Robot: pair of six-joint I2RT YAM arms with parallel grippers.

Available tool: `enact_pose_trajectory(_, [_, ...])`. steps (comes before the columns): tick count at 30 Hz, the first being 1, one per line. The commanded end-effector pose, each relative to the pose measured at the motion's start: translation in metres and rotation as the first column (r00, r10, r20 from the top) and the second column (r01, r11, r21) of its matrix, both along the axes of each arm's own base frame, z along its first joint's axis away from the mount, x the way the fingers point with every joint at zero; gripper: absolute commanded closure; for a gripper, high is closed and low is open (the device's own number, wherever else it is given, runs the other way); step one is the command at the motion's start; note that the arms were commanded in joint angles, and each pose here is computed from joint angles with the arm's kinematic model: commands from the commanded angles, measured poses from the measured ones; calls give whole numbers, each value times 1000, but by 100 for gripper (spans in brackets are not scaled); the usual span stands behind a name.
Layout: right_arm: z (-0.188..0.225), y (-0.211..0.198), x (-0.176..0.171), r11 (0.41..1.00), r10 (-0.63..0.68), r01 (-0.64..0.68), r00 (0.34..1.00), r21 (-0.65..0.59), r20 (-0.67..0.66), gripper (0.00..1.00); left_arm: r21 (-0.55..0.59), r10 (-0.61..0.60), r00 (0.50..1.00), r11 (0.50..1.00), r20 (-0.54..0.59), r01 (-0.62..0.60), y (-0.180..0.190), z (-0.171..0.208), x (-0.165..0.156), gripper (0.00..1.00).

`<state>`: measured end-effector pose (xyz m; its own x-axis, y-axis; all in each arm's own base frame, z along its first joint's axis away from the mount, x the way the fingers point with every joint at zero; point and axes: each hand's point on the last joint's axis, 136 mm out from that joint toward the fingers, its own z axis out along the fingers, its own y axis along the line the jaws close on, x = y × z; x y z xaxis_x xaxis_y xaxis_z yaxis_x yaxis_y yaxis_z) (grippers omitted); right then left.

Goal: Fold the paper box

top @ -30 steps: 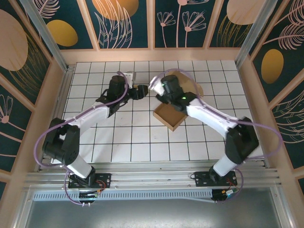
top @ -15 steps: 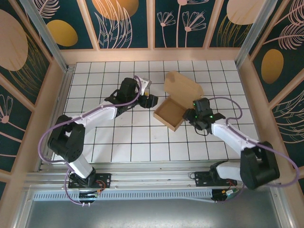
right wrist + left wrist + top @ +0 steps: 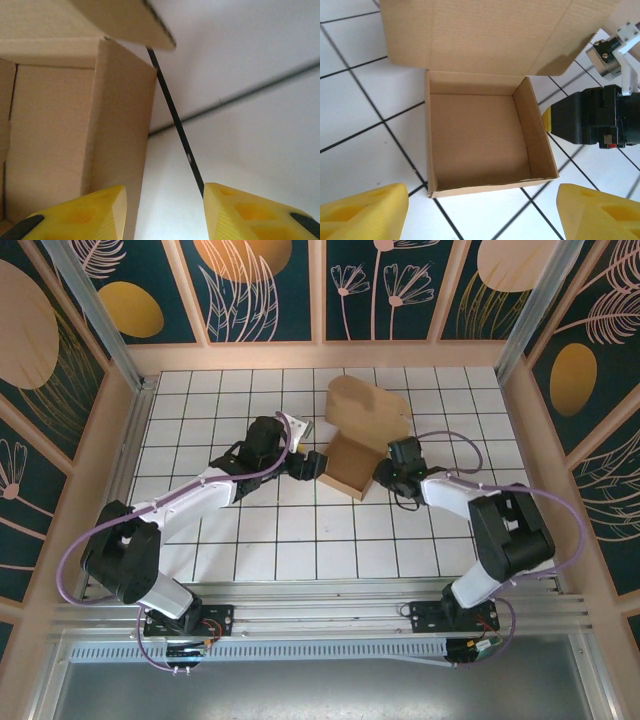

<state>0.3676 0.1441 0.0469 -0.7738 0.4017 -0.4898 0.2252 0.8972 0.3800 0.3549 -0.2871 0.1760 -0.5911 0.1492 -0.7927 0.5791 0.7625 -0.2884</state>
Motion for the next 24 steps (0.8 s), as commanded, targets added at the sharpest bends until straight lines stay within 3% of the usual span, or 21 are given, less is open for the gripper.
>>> enact_pose_trajectory(1, [27,-3,53,971,138,-96,972,-217,190,54,-16,150,988,989,38,-150,18,8,15,22])
enact_pose_trajectory(7, [34,3,111,921,305,-210,913,-327,271,54,-38,291,956,956,41,-290,36,12,26,21])
enact_pose_trajectory(11, [36,12,134,911,341,-251,904,-328,256,53,-35,423,906,905,-15,-423,54,4,41,22])
enact_pose_trajectory(14, [48,6,130,932,314,-240,911,-273,269,50,-75,392,918,915,-60,-395,55,3,51,23])
enact_pose_trajectory(17, [83,2,118,937,347,-302,861,-174,372,43,-99,326,945,940,-32,-328,56,11,65,24])
enact_pose_trajectory(19, [108,-5,114,915,399,-376,798,-143,451,38,-81,276,961,958,9,-274,56,18,77,24])
enact_pose_trajectory(20, [116,-12,115,901,423,-415,774,-126,471,30,-71,244,969,968,27,-242,54,21,84,23])
enact_pose_trajectory(24, [140,-29,133,826,480,-564,694,-10,537,24,14,177,984,984,31,-178,45,14,112,21])
